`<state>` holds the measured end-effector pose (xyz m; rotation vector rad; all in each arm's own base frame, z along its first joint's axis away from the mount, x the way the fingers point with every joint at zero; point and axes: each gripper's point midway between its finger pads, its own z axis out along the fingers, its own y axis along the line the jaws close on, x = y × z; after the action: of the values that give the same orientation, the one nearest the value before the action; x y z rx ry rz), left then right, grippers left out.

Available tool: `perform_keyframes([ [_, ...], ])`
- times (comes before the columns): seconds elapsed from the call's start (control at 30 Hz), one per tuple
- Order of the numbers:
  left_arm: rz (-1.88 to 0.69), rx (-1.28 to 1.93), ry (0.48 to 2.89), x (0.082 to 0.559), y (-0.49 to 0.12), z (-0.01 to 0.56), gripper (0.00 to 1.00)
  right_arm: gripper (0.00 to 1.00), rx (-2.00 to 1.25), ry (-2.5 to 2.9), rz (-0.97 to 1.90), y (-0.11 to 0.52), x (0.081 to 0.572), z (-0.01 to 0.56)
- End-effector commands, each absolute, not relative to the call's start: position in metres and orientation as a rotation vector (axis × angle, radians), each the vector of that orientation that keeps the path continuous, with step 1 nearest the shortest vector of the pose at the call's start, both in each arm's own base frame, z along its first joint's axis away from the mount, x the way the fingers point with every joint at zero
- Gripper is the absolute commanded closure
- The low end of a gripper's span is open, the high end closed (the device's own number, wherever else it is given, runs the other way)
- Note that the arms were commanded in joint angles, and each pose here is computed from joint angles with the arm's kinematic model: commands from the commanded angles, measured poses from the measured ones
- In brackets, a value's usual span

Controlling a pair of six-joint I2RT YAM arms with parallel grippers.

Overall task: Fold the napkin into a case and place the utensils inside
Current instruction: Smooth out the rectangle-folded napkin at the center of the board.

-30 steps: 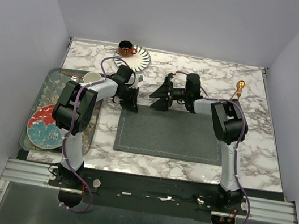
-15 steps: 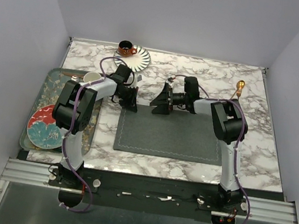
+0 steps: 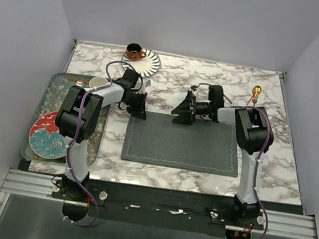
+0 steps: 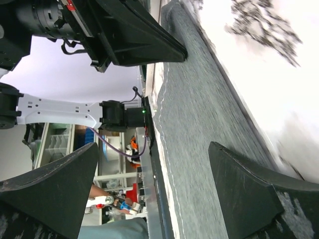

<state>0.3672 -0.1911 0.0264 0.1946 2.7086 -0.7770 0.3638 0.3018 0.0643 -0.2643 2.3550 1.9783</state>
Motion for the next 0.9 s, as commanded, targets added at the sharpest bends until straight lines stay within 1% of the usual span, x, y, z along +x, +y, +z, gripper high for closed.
perform_keyframes([
  [0.0,-0.669,0.169,2.817,0.351,-0.168,-0.004,1.0,0.0,-0.082,2.494,1.896,0.267,0.352,0.022],
  [0.2,-0.651,0.177,2.821,0.351,-0.163,-0.006,1.0,0.0,-0.028,2.488,1.87,0.242,0.356,0.026],
  [0.3,-0.68,0.215,2.793,0.355,-0.167,-0.001,1.0,0.0,-0.085,2.439,1.87,0.24,0.361,0.043],
  [0.33,-0.701,0.246,2.75,0.359,-0.171,0.01,1.0,0.0,-0.116,2.417,1.864,0.24,0.364,0.052],
  [0.37,-0.722,0.282,2.706,0.363,-0.177,0.02,0.98,0.0,-0.137,2.398,1.863,0.241,0.366,0.062],
  [0.4,-0.718,0.352,2.652,0.367,-0.181,0.03,0.93,0.0,-0.185,2.357,1.856,0.242,0.367,0.083],
  [0.43,-0.708,0.415,2.576,0.371,-0.19,0.051,0.81,0.0,-0.21,2.333,1.847,0.242,0.371,0.096],
  [0.5,-0.685,0.452,2.524,0.376,-0.193,0.073,0.7,0.02,-0.224,2.369,1.801,0.238,0.365,0.11],
  [0.53,-0.68,0.445,2.497,0.376,-0.193,0.089,0.61,0.02,-0.27,2.358,1.754,0.237,0.363,0.127],
  [0.6,-0.653,0.408,2.506,0.37,-0.188,0.097,0.53,0.05,-0.291,2.428,1.639,0.227,0.352,0.128],
  [0.63,-0.604,0.345,2.514,0.366,-0.179,0.105,0.5,0.06,-0.313,2.427,1.574,0.222,0.348,0.141],
  [0.67,-0.573,0.296,2.542,0.357,-0.172,0.1,0.5,0.08,-0.292,2.481,1.533,0.213,0.337,0.136],
  [0.73,-0.513,0.146,2.582,0.344,-0.159,0.101,0.5,0.09,-0.247,2.55,1.394,0.197,0.331,0.129],
  [0.77,-0.469,0.091,2.622,0.333,-0.151,0.091,0.51,0.1,-0.221,2.574,1.352,0.187,0.323,0.131],
  [0.83,-0.431,0.017,2.652,0.317,-0.141,0.085,0.51,0.11,-0.144,2.667,1.198,0.166,0.314,0.111],
  [0.87,-0.383,-0.067,2.691,0.304,-0.132,0.069,0.51,0.11,-0.119,2.682,1.142,0.152,0.311,0.11],
])
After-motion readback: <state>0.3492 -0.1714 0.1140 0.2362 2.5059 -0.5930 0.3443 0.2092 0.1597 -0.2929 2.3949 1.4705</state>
